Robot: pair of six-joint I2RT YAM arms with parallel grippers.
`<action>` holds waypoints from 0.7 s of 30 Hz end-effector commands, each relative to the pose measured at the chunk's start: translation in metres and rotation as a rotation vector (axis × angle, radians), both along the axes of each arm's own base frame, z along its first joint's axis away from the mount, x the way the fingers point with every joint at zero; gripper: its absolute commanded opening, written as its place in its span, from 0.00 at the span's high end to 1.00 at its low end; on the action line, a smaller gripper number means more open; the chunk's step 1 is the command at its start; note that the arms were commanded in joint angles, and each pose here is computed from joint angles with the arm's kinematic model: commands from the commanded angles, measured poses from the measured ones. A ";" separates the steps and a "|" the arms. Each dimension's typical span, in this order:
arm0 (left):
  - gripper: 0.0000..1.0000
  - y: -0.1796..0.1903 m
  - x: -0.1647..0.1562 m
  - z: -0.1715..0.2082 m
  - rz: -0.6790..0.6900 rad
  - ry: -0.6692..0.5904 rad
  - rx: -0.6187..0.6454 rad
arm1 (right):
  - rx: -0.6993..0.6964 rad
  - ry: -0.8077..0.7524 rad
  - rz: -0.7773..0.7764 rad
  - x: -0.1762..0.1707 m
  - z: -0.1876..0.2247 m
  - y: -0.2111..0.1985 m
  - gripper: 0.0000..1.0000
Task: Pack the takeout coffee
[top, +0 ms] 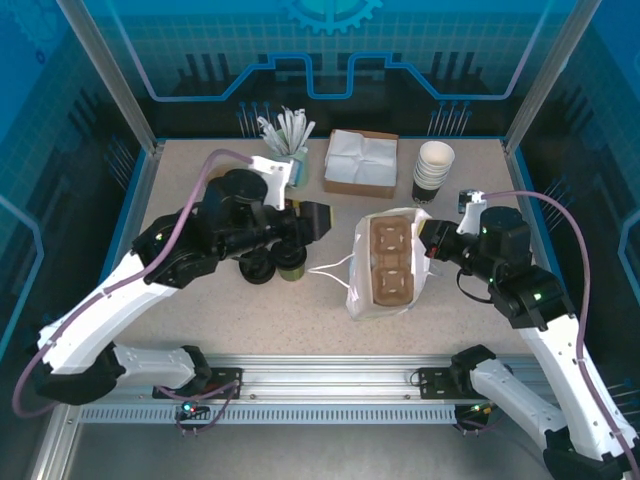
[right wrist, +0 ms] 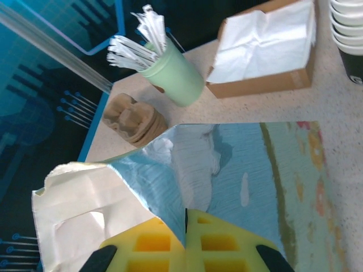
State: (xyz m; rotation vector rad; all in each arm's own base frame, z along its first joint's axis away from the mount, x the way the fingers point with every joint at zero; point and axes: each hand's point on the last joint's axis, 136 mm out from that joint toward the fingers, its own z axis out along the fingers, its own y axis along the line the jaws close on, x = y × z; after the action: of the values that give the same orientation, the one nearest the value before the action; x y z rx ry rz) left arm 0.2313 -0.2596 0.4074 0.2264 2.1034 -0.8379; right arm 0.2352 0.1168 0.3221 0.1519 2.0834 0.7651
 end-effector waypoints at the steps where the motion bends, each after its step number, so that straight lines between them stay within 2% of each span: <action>1: 0.41 0.022 0.013 -0.011 0.081 -0.029 0.040 | -0.004 -0.144 0.065 -0.003 0.032 0.004 1.00; 5: 0.41 0.039 0.016 -0.021 0.121 -0.020 0.052 | 0.008 -0.159 0.108 -0.006 0.032 0.011 1.00; 10: 0.40 0.047 0.020 -0.037 0.147 0.010 0.085 | 0.037 -0.117 0.086 -0.002 0.027 0.011 1.00; 21: 0.38 0.061 0.036 -0.091 0.214 0.112 0.188 | 0.198 0.227 -0.066 0.025 -0.023 0.017 1.00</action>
State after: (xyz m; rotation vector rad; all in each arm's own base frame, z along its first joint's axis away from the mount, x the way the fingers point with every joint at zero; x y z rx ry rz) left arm 0.2626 -0.2063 0.3323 0.0598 2.2330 -0.6053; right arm 0.2572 0.1360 0.3000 0.2966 2.1980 0.8890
